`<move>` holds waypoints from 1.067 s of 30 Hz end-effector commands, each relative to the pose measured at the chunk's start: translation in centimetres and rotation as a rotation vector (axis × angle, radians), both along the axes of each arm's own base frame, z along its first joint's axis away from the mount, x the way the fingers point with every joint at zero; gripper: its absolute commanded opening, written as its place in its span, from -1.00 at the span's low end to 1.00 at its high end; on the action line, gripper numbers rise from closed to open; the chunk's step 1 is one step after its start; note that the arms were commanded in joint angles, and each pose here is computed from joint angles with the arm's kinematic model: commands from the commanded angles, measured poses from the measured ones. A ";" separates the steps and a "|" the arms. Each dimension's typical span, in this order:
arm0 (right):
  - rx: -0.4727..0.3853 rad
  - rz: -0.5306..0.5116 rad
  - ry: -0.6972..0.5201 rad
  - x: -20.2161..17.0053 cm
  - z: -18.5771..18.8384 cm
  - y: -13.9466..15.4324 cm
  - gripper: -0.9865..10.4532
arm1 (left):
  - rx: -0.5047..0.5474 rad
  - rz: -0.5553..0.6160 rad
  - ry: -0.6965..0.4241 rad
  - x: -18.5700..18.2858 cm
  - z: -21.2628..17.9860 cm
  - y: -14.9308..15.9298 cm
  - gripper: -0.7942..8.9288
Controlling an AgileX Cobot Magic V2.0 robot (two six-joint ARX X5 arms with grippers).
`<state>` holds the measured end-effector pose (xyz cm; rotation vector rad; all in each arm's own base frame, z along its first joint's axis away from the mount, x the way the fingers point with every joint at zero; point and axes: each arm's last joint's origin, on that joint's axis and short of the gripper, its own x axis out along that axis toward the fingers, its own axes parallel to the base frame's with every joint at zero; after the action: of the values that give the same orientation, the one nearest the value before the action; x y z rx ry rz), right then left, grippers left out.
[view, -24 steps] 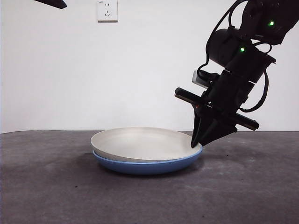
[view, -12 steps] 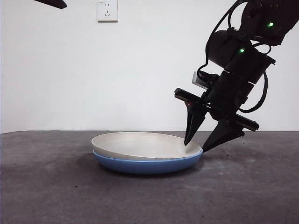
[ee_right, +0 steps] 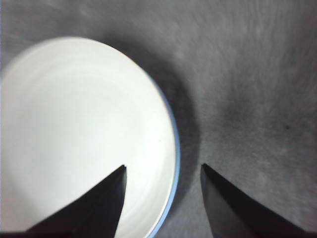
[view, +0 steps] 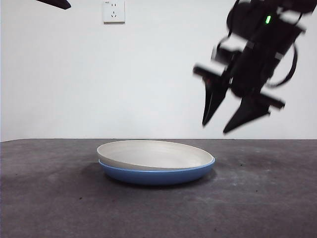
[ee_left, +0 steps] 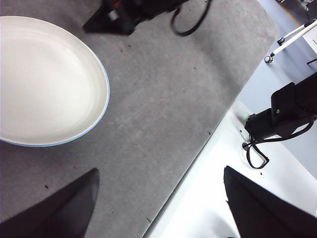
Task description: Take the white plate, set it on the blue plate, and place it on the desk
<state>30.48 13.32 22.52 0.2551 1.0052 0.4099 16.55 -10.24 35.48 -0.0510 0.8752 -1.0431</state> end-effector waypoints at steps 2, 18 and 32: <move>-0.023 0.087 -0.092 -1.6 3.3 -0.4 -0.41 | -0.007 -0.016 -0.020 0.1 0.2 -0.2 -0.01; -0.001 0.321 -0.160 -12.9 11.2 -4.3 -0.41 | -0.007 -0.016 -0.020 0.1 0.2 -0.2 -0.01; 0.001 0.409 -0.184 -16.1 12.2 -4.9 -0.41 | -0.007 -0.016 -0.019 0.1 0.2 -0.2 -0.01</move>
<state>14.34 8.27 34.22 0.0201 0.8965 0.7723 16.55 -10.24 35.49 -0.0512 0.8752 -1.0435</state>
